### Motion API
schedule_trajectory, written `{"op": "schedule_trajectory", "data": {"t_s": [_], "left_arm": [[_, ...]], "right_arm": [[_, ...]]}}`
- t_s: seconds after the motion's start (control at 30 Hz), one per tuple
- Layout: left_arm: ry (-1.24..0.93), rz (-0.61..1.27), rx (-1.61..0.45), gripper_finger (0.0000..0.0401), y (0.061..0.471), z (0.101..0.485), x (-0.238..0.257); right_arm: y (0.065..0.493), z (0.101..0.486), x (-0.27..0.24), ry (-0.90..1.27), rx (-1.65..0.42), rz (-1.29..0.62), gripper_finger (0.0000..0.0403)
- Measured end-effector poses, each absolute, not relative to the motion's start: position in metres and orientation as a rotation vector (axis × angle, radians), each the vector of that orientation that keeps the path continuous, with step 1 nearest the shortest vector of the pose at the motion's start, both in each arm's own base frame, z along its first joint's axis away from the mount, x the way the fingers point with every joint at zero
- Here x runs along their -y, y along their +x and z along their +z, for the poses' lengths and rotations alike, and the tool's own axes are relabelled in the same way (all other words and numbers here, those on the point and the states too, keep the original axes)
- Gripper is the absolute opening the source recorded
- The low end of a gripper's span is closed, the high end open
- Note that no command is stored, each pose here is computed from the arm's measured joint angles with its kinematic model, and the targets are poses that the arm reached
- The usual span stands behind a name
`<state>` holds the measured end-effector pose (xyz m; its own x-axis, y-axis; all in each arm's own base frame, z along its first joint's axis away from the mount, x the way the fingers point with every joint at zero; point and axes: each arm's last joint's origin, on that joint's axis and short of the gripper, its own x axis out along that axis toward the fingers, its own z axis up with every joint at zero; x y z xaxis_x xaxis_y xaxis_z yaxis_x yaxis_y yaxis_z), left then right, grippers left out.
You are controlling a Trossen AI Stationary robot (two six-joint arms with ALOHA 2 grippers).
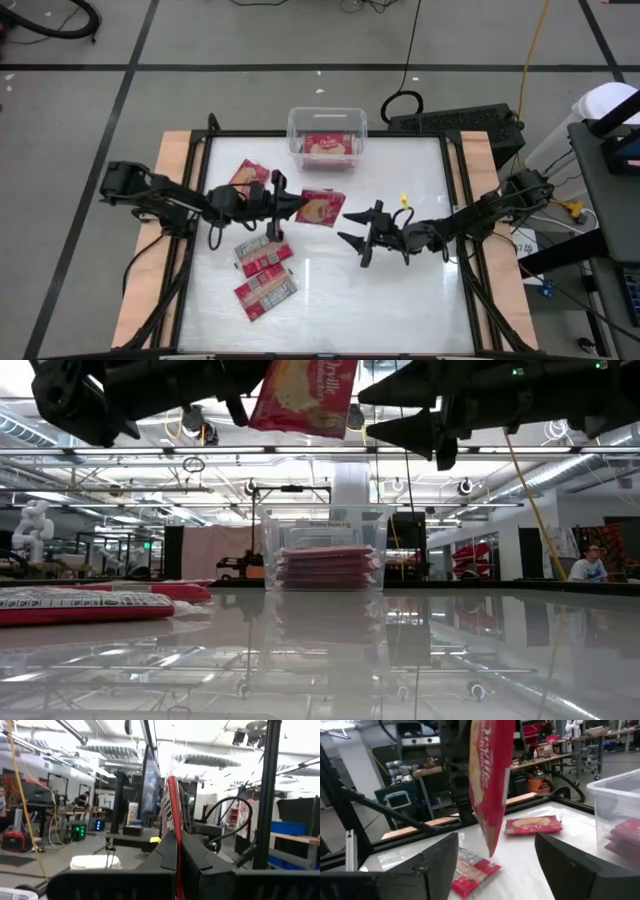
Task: Sort popcorn bags into baskets
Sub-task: Put the popcorn bag into the transparent bin
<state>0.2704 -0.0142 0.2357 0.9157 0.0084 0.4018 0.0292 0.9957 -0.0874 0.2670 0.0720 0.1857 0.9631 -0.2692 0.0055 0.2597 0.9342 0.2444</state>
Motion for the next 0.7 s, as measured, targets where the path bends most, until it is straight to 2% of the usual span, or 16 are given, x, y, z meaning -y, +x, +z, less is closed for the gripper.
{"op": "schedule_trajectory", "data": {"t_s": [0.2, 0.4, 0.57, 0.7], "left_arm": [[-0.057, 0.007, 0.454, 0.0004, 0.275, 0.230, 0.011], [-0.039, 0.024, 0.457, 0.0004, 0.287, 0.230, 0.004], [-0.040, 0.038, 0.439, 0.0004, 0.295, 0.226, -0.002], [-0.005, 0.039, 0.426, 0.0012, 0.295, 0.226, -0.002]], "right_arm": [[0.274, 0.183, -0.057, 0.245, 0.020, -0.178, 0.0264], [0.284, 0.169, -0.041, 0.192, 0.025, -0.207, 0.0241], [0.288, 0.167, -0.033, 0.105, 0.114, -0.226, 0.0179], [0.289, 0.165, -0.029, 0.085, 0.101, -0.220, 0.0091]]}}
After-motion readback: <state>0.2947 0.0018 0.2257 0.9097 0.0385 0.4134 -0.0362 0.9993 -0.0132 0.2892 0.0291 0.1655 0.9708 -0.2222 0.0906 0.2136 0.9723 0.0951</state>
